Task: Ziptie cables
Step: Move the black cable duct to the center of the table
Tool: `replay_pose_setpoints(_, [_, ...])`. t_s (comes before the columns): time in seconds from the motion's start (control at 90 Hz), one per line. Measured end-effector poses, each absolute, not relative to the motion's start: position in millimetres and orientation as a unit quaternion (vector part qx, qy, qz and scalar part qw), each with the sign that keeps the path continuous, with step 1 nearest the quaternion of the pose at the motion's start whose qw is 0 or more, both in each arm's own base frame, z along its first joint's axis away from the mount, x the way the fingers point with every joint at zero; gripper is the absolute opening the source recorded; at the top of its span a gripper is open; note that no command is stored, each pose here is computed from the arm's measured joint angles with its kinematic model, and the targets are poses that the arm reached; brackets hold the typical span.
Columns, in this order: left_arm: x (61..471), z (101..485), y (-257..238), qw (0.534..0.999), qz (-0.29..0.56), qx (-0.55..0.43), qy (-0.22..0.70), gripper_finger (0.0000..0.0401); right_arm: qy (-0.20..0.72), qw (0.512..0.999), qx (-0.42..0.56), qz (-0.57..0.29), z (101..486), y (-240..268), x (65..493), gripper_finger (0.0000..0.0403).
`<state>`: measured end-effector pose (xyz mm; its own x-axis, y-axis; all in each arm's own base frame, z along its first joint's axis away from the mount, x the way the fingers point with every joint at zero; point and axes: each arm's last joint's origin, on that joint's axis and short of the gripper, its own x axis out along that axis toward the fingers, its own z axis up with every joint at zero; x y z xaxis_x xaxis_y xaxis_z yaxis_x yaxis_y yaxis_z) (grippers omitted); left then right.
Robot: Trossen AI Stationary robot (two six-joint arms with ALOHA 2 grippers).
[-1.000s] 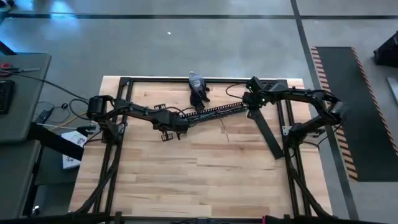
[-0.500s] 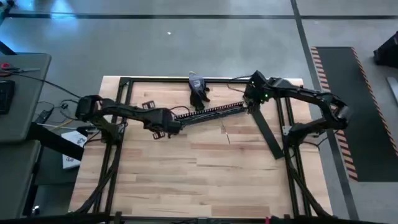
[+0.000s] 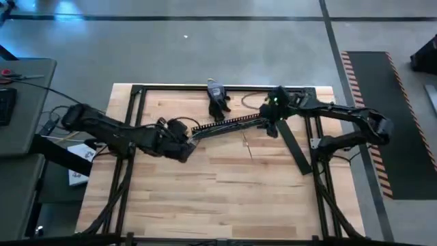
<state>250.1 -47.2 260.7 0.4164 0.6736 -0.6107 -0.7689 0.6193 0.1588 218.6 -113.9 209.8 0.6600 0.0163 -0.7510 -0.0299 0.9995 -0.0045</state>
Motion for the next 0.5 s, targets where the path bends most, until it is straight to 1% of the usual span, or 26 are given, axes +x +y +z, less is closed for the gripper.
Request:
replay_pose_setpoints(0.167, [271, 253, -64, 0.866, 0.405, -0.077, 0.283, 0.0091, 0.406, 0.913, -0.025, 0.043, 199, -99, 230, 0.0201])
replay_pose_setpoints(0.289, [285, 241, -73, 0.875, 0.391, -0.068, 0.278, 0.0091, 0.398, 0.915, -0.04, 0.05, 196, -98, 237, 0.0201])
replay_pose_setpoints(0.5, [303, 217, -88, 0.882, 0.378, -0.049, 0.276, 0.0091, 0.391, 0.915, -0.077, 0.067, 179, -105, 251, 0.0201])
